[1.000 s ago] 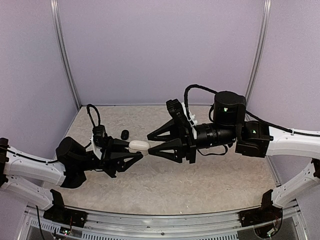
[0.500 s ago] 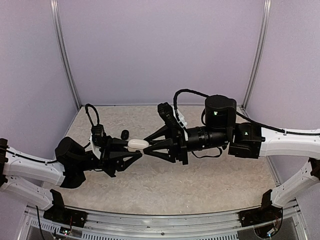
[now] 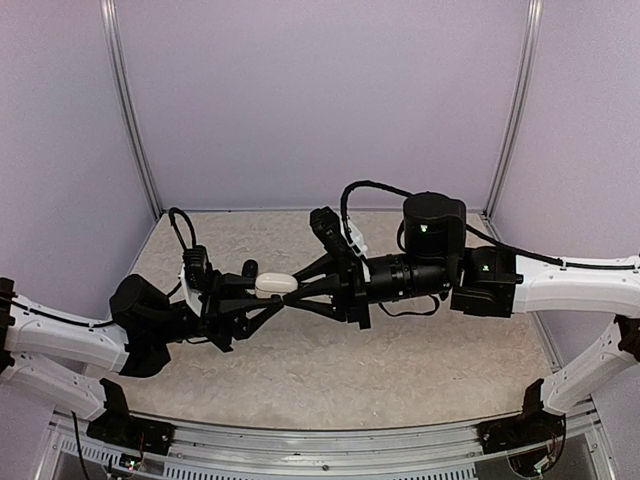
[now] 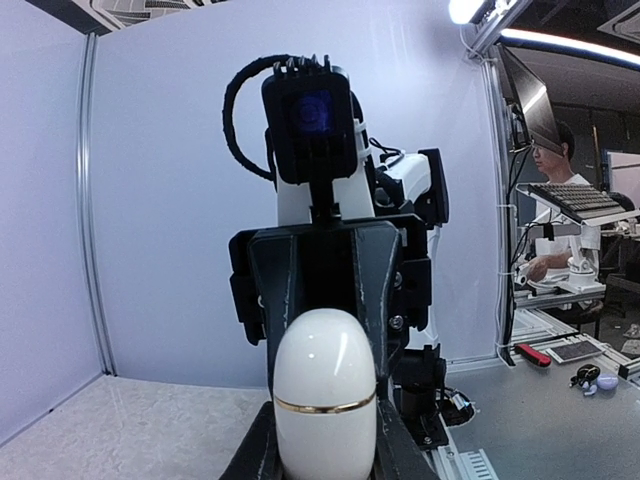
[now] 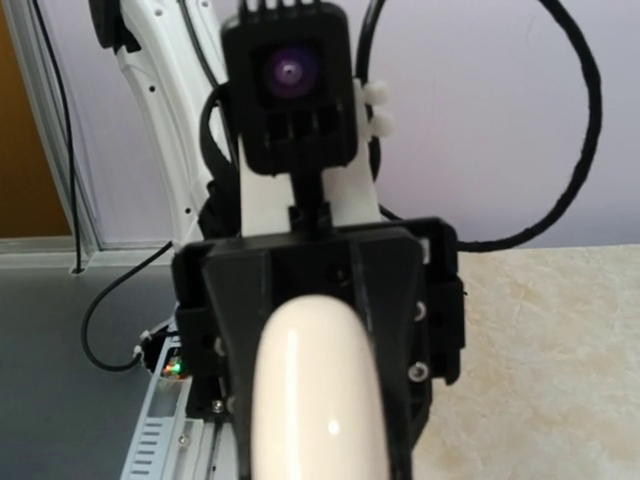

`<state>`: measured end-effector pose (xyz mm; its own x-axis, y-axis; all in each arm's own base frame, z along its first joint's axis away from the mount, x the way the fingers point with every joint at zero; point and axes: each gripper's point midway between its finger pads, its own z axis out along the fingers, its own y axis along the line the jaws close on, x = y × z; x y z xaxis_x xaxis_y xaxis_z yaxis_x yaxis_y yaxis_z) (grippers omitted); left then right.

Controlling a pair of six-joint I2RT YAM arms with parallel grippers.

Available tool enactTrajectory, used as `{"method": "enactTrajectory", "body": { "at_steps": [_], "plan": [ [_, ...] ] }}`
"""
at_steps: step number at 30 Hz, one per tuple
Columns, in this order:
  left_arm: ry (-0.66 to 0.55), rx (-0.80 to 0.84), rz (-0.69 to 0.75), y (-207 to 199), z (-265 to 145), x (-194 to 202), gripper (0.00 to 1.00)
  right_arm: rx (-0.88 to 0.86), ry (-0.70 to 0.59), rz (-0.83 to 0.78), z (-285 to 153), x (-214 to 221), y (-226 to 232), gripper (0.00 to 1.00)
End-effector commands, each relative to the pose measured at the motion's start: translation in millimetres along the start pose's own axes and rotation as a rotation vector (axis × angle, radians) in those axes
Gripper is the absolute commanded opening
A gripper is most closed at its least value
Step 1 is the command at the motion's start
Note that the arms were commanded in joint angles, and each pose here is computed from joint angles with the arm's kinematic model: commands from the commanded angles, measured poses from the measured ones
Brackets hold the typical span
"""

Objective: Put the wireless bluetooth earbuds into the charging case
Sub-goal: Pass from the left arm to the right, then place the charging case with the earbuds at the center of the board.

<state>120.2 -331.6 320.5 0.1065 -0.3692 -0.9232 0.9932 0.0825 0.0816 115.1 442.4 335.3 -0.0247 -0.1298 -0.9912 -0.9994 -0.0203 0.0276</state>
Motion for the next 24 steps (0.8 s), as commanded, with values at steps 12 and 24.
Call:
{"method": "enactTrajectory", "body": {
  "at_steps": [12, 24],
  "plan": [
    [0.027, -0.326, -0.048, 57, -28, 6, 0.98, 0.231, -0.084, 0.163, -66, 6, -99, 0.11],
    [0.183, -1.032, -0.202, 179, -94, 23, 0.99, 0.310, 0.046, 0.413, -73, 93, -196, 0.10]
  ]
}}
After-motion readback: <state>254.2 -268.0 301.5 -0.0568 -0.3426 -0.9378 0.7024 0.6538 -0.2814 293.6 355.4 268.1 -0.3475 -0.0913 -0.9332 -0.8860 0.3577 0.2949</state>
